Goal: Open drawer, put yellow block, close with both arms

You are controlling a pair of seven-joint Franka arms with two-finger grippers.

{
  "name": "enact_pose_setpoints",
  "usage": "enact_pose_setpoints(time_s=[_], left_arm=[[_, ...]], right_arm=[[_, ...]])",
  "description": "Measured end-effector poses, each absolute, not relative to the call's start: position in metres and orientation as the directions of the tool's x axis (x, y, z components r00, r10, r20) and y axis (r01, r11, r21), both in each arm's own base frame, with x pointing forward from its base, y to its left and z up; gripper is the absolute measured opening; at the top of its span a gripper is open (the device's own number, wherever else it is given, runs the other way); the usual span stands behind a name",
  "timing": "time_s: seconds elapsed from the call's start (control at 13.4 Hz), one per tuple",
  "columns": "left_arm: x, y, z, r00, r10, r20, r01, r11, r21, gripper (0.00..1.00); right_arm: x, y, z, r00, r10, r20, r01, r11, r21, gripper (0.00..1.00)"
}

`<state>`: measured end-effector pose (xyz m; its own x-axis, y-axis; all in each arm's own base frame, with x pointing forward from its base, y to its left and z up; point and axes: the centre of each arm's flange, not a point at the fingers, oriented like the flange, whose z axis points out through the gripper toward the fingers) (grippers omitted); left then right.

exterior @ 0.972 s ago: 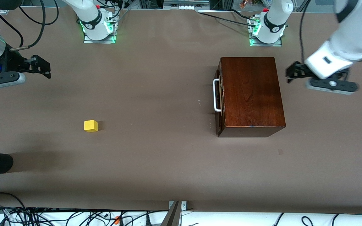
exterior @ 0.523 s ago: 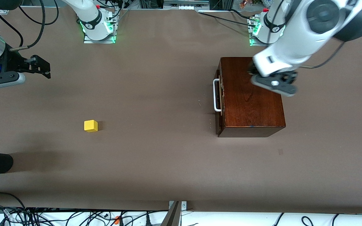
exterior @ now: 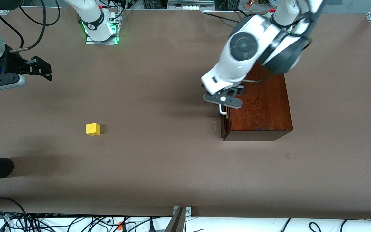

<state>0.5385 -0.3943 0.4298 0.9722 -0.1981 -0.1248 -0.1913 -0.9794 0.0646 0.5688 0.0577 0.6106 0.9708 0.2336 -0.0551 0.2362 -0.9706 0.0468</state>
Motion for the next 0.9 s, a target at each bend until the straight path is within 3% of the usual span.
enact_pose_setpoints(time_s=[0.9], left_arm=[[0.510, -0.447, 0.339, 0.971, -0.196, -0.136, -0.209, -0.974, -0.086, 1.00]], right_arm=[[0.569, 0.058, 0.611, 0.971, 0.234, -0.055, 0.236, -0.971, 0.047, 1.00]])
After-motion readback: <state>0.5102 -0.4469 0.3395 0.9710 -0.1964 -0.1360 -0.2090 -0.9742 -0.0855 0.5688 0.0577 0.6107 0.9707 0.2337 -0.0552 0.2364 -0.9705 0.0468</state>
